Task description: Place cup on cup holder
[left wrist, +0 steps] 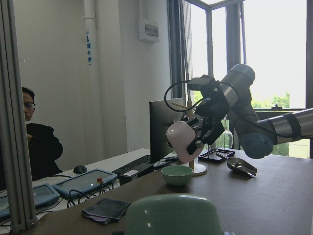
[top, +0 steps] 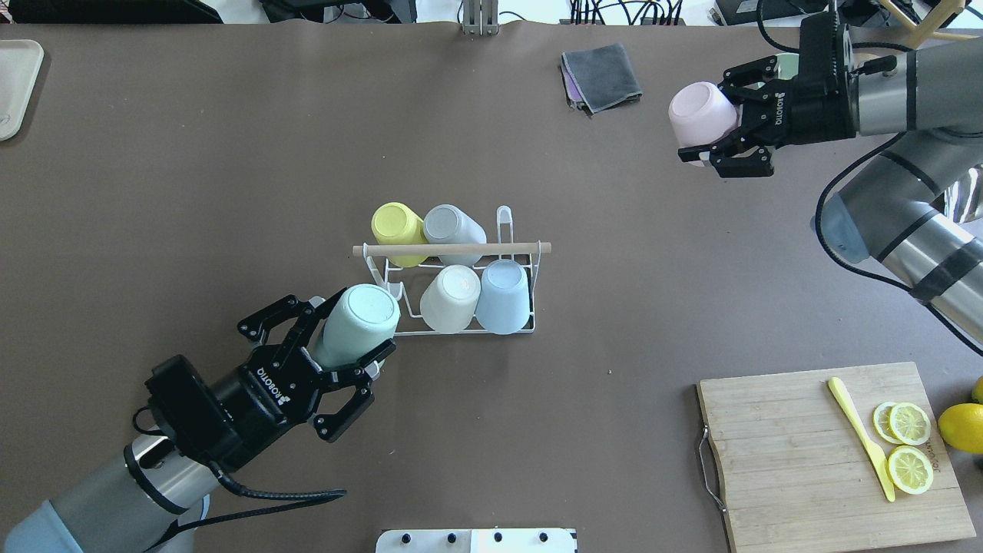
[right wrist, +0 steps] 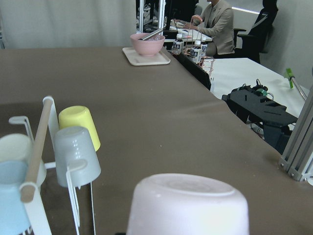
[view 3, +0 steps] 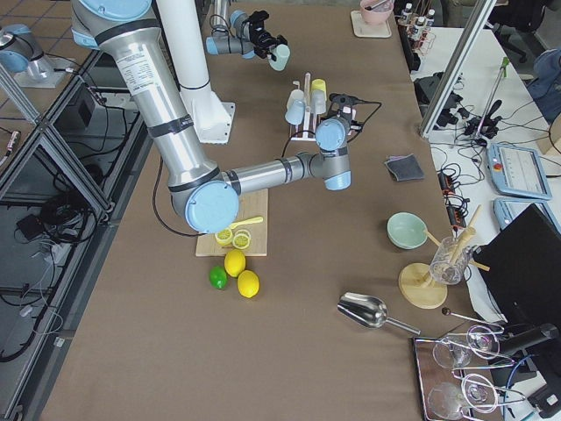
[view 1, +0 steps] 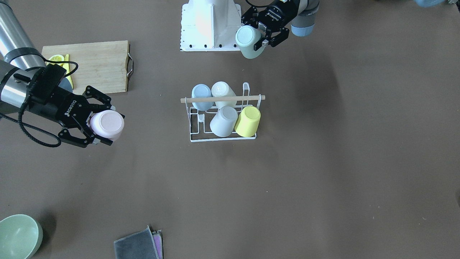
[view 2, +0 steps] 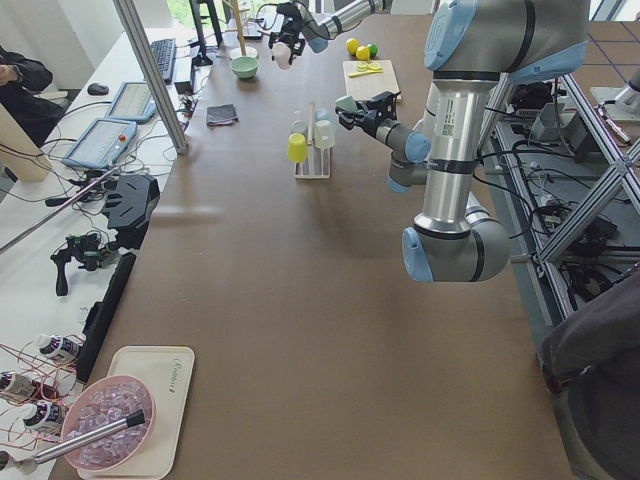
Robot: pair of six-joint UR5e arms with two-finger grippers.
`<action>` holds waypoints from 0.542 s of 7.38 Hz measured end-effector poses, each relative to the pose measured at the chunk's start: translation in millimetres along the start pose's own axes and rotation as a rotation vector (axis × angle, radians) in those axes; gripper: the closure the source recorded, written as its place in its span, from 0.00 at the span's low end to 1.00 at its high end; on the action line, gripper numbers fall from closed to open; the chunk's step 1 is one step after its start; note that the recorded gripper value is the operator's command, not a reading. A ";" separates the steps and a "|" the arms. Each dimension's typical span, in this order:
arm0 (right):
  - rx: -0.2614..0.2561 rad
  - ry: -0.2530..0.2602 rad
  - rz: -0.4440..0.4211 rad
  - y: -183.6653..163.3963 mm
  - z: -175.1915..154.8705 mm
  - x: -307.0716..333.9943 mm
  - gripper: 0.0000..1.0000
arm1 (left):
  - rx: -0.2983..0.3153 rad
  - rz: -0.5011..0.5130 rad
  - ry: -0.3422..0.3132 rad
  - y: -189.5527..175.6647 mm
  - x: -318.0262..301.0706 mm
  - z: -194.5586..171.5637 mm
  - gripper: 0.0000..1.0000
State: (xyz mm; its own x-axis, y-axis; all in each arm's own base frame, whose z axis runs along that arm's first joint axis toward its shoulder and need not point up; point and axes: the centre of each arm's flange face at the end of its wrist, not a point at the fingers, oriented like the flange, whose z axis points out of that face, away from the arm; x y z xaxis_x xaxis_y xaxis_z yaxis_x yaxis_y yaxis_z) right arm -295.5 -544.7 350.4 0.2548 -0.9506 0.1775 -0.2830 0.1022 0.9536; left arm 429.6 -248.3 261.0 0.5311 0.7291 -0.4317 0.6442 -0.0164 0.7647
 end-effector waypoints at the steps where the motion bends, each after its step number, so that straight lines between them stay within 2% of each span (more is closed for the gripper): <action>1: 0.064 0.014 0.049 -5.0 16.9 -7.0 1.00 | 0.010 0.009 -0.014 -1.1 -6.0 7.9 1.00; 4: 0.192 -0.005 0.177 -26.6 39.3 -23.1 1.00 | 0.007 0.035 -0.041 9.8 -15.1 25.8 1.00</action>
State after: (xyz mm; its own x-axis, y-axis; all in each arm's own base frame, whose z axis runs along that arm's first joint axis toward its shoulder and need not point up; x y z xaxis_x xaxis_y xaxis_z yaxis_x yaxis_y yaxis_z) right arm -330.1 -537.0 311.4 0.1817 -0.9242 0.3359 -0.4932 0.2099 0.8442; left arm 442.1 -277.1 262.6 0.5752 0.6997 -0.4238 0.6283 -0.0461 0.7766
